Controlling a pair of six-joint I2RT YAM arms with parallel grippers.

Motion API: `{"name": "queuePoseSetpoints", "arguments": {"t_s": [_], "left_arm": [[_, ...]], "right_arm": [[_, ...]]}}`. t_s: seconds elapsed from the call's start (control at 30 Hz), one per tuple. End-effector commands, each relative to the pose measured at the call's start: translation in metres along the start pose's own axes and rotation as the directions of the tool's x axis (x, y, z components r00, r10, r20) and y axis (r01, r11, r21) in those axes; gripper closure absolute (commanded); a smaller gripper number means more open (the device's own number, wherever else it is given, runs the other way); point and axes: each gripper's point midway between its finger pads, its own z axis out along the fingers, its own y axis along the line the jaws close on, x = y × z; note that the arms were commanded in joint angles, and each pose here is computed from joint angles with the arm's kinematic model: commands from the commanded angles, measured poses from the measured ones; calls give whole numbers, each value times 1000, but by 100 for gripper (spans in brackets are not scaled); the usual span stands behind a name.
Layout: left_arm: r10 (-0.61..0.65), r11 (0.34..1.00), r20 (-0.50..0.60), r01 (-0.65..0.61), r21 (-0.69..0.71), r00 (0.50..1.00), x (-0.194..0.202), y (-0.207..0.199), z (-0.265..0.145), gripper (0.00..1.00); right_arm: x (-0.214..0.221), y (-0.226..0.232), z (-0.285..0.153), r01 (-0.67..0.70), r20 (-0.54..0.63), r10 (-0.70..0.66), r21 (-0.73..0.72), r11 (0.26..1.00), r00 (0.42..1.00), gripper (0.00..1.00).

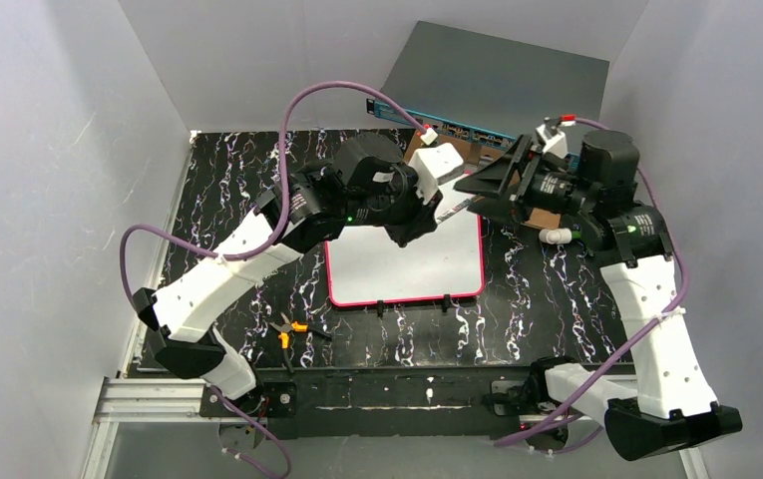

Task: Write a sentence on the whiteboard
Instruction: Pass from the left arm to the right

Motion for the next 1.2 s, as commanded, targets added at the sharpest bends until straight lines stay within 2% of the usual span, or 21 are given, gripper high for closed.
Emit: {"name": "queuePoseSetpoints", "arguments": {"t_s": [0.0,0.13,0.57,0.7,0.97,1.03,1.17], "left_arm": [[1,1000,53,0,-15,999,-14,3,-24,100],[10,1000,63,-9,-7,998,-17,2,-26,100],[24,999,103,-27,22,994,-22,-5,-36,100],[29,998,118,-34,46,993,-23,-10,-40,100],[45,992,130,-60,114,991,-16,-23,-47,100],[46,992,131,-61,113,990,-15,-23,-47,100],[46,993,126,-59,98,991,-14,-21,-46,100]], "right_arm": [[15,20,5,99,-15,-100,-58,993,995,22],[27,16,14,83,-51,-87,-63,995,995,35],[44,11,25,70,-105,-75,-51,996,992,56],[49,6,26,63,-116,-68,-43,997,991,61],[49,8,27,62,-112,-67,-47,997,991,61],[49,10,27,60,-113,-66,-50,997,991,65],[52,13,26,51,-131,-59,-64,997,990,83]]}}
